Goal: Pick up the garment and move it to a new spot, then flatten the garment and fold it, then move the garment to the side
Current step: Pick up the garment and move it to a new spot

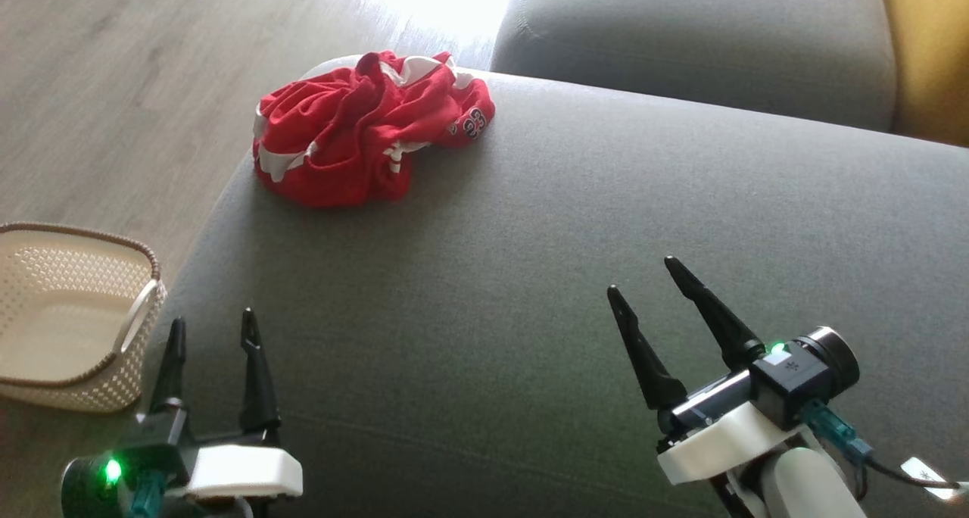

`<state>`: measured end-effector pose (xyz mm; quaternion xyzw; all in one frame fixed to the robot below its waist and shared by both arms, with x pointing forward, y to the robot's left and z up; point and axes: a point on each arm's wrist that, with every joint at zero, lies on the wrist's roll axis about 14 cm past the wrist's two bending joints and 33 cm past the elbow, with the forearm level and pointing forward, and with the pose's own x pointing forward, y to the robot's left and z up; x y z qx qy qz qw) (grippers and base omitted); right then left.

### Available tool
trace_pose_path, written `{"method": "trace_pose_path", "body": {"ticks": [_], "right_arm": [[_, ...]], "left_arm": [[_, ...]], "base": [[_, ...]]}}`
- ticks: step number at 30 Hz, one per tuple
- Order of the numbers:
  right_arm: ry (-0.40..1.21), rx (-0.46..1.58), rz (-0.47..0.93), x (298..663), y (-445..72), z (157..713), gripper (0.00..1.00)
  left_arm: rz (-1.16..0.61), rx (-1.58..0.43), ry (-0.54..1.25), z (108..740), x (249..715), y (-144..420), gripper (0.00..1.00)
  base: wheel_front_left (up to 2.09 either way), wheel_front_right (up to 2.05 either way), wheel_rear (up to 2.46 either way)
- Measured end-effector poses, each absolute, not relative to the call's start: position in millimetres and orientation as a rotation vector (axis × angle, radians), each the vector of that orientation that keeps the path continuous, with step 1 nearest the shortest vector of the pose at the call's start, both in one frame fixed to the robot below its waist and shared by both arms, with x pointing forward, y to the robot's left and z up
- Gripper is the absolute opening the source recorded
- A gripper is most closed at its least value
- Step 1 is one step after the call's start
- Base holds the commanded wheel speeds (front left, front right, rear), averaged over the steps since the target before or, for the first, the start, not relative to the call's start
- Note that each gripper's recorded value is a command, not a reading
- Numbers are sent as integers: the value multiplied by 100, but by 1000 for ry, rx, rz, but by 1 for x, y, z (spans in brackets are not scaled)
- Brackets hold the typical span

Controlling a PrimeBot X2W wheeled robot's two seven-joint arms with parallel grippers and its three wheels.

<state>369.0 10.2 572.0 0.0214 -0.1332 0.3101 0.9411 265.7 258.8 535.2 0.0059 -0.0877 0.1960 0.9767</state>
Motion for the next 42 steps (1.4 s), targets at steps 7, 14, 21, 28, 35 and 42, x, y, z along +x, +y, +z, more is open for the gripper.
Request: {"method": "trace_pose_path", "body": {"ticks": [7, 14, 21, 28, 35, 42], "right_arm": [[-262, 48, 635, 372, 12, 569, 100], [-255, 51, 633, 373, 11, 566, 100], [-228, 47, 624, 379, 8, 555, 100], [-167, 32, 602, 399, 3, 528, 100], [-146, 28, 561, 433, -7, 511, 100], [-88, 12, 517, 452, -23, 481, 100]], "left_arm": [[402, 14, -169, 533, 265, 260, 100], [401, 13, -162, 532, 267, 261, 100], [399, 19, -192, 544, 284, 270, 100], [352, 22, -339, 594, 343, 279, 100], [291, -1, -398, 616, 418, 288, 100], [165, -49, -276, 579, 498, 276, 100]], "base": [[0, 0, 0], [0, 0, 0], [0, 0, 0], [0, 0, 0], [0, 0, 0], [0, 0, 0]]}}
